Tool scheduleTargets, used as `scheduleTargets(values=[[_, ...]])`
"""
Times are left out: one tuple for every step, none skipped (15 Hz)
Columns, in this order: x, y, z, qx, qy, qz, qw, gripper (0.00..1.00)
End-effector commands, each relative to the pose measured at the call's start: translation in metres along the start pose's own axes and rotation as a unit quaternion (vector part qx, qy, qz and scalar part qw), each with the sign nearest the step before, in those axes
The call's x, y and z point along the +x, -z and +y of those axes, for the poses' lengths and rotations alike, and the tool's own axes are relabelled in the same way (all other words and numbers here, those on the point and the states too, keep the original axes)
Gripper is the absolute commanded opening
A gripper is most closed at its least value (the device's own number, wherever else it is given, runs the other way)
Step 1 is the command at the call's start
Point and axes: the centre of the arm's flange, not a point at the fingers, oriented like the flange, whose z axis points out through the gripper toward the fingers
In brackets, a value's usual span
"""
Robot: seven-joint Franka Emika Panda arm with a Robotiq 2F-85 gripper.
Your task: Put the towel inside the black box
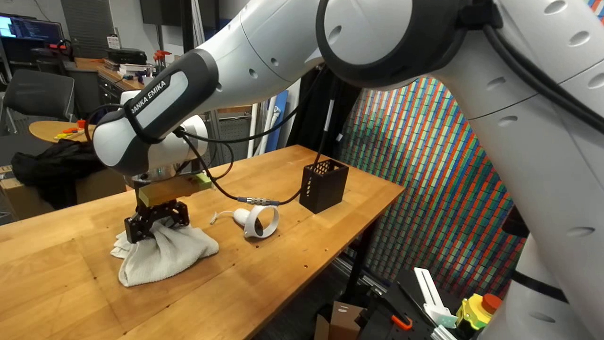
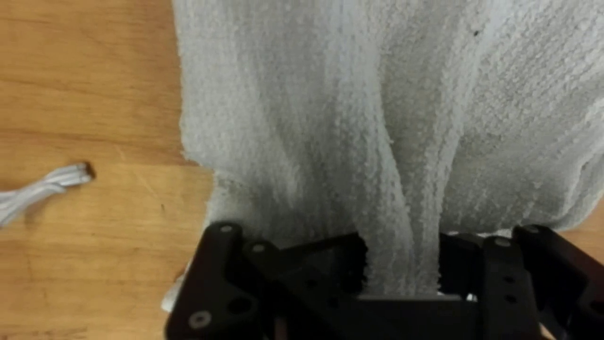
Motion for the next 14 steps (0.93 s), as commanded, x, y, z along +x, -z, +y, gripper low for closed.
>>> scheduleTargets(values=[[-0.014,0.026,0.002,0.0,-0.018,0.019,0.9997,0.01],[-0.017,0.033,0.001,0.001,-0.022,0.022,0.9995,0.02],[-0.02,0.039,0.001,0.001,-0.026,0.025,0.9993,0.02],[-0.024,0.047,0.002,0.0,-0.032,0.028,0.9991,0.03],[-0.029,0.055,0.004,0.001,-0.038,0.032,0.9988,0.03],[-0.035,0.065,0.007,0.001,-0.045,0.038,0.9983,0.03],[-0.041,0.073,0.01,0.0,-0.051,0.043,0.9978,0.03],[-0.047,0.08,0.016,-0.003,-0.055,0.047,0.9973,0.02],[-0.052,0.088,0.021,-0.006,-0.06,0.049,0.997,0.02],[-0.061,0.096,0.029,-0.009,-0.062,0.052,0.9966,0.02],[-0.068,0.104,0.039,-0.012,-0.064,0.055,0.9963,0.02],[-0.076,0.109,0.051,-0.016,-0.067,0.056,0.996,0.03],[-0.084,0.117,0.063,-0.016,-0.068,0.058,0.9958,0.02],[-0.094,0.126,0.076,-0.021,-0.07,0.061,0.9955,0.03]])
